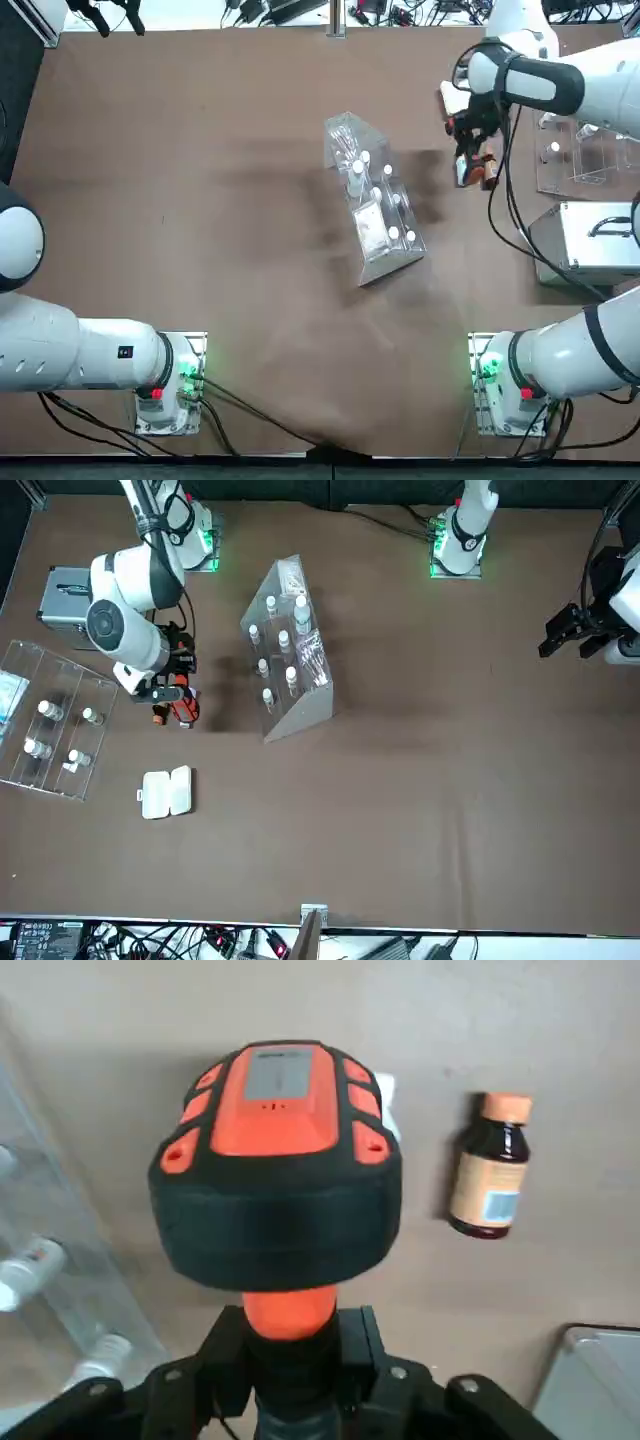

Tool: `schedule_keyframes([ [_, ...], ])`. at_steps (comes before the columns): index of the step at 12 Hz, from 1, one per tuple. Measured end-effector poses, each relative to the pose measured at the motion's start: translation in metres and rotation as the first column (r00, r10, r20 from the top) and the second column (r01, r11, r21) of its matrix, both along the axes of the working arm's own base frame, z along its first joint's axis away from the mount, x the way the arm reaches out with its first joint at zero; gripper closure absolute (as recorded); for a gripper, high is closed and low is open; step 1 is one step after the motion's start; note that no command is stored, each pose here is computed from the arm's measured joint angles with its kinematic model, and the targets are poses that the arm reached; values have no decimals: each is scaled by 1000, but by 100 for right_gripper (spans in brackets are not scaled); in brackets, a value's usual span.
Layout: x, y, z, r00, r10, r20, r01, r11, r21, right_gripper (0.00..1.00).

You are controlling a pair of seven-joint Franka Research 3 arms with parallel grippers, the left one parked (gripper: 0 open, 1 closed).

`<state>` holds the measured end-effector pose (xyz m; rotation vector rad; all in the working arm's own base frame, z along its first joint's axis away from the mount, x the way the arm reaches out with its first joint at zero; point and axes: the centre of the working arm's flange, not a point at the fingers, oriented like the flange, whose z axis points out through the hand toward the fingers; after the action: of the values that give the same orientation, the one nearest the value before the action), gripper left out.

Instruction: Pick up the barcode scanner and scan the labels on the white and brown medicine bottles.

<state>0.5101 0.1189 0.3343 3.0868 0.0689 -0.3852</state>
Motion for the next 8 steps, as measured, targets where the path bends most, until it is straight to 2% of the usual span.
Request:
schedule_keyframes([
  [4,-15,-47,-27,997,61,-57,-59,998,32,58],
  [8,-24,-69,-39,992,87,-87,-82,995,52,58],
])
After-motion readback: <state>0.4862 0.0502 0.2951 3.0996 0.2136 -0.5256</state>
